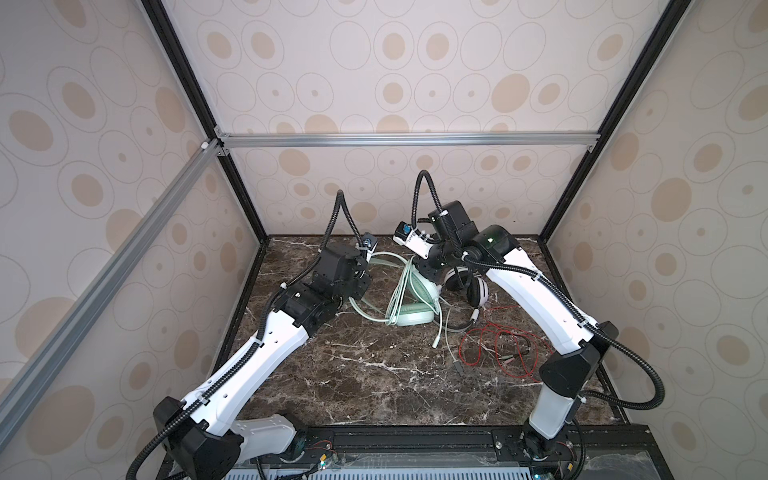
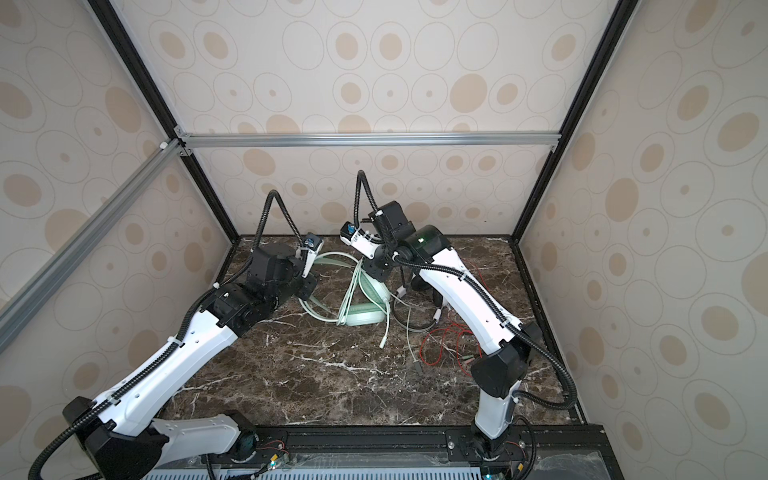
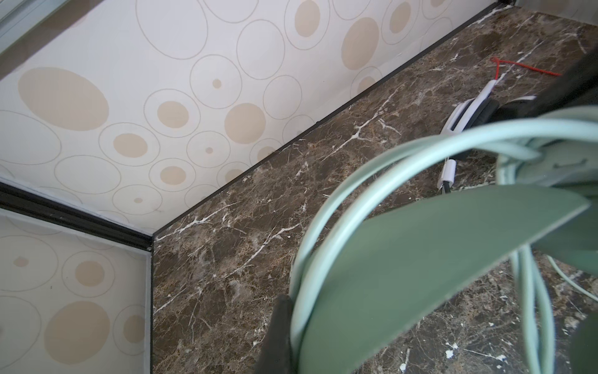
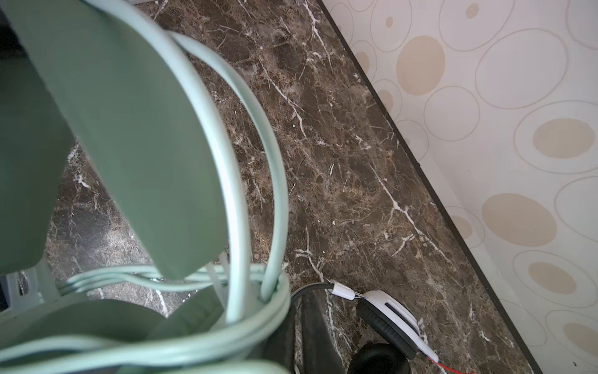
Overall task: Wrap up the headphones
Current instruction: 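Loop the cable around the headset band with the right gripper and release it, then raise the headset with the left gripper while the right gripper moves down beside it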
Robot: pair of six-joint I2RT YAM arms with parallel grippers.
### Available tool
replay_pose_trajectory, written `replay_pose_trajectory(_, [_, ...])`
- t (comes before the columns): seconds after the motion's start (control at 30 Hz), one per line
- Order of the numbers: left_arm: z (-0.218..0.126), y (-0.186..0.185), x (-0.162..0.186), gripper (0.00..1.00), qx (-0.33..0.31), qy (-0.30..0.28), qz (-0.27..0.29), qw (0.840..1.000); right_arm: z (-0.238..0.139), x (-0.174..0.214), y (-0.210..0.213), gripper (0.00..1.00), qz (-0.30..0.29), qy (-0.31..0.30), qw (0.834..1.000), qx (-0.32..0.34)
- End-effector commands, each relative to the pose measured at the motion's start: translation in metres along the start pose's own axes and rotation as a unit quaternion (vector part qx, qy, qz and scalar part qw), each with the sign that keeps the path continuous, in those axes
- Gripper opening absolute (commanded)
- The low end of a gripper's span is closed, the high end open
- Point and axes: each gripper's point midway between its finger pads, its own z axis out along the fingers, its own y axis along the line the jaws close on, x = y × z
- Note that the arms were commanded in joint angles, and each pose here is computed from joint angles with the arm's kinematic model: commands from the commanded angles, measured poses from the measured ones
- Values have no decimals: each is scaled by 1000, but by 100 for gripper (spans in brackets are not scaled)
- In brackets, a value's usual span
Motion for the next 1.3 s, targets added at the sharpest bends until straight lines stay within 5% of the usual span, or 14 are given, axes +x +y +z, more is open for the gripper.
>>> replay_pose_trajectory(0.0, [-18,-21,-19,0,68,-27,22,997,-23,-22,-33,11,20,-64,996,52])
replay_pose_trajectory(0.5, [-43,-19,-41,0,93,-65,-14,993,-23,-11,-27,16,106,-157,982,-4])
replay_pose_trajectory(1.27, [-104,5,-136,0,124,-181,-96,971,-13,3,-27,19,239,-254,935,-61])
